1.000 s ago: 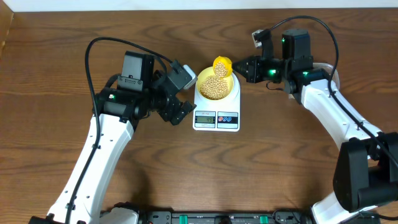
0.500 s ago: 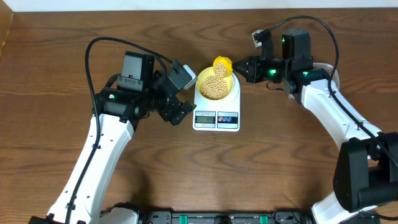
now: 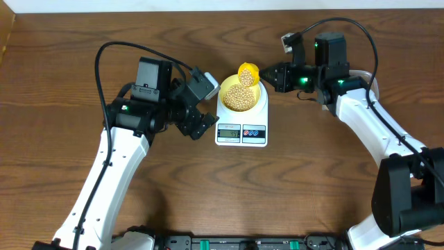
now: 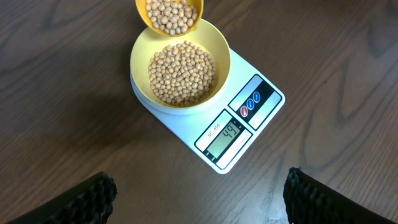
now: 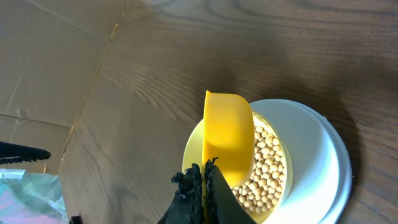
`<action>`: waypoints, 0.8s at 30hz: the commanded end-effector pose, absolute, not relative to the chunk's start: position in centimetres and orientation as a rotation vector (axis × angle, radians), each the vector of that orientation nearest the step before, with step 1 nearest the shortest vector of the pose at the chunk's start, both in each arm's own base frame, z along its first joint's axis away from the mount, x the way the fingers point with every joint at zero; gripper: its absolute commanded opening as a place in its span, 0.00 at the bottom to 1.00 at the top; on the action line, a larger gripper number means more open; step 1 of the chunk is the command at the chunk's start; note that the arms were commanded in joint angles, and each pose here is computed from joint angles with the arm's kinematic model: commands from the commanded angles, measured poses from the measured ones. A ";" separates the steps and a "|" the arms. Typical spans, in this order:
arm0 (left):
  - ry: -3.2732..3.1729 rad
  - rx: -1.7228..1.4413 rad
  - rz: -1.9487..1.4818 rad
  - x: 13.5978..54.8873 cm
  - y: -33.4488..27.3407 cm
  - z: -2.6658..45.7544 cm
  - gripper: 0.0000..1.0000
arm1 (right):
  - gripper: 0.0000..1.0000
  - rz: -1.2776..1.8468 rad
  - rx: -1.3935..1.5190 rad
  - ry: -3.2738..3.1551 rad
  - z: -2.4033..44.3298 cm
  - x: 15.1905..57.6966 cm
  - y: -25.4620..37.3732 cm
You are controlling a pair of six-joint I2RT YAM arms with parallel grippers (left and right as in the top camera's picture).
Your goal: Scoop item into bowl and weigh 50g on scale
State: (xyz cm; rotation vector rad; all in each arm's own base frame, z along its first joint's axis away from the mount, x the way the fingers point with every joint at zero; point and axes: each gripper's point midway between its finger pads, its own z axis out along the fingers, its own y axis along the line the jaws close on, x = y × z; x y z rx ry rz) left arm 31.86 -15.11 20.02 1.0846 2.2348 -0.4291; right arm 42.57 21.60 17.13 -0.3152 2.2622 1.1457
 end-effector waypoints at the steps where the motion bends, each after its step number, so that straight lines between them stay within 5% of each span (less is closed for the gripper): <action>1: 2.240 1.090 -0.418 31.7 -14.8 19.6 0.88 | 0.01 1.145 -0.304 2.252 17.5 42.9 21.3; 24: 2.240 1.090 -0.418 31.7 -14.8 19.6 0.88 | 0.01 1.114 -0.315 2.305 16.4 42.2 20.9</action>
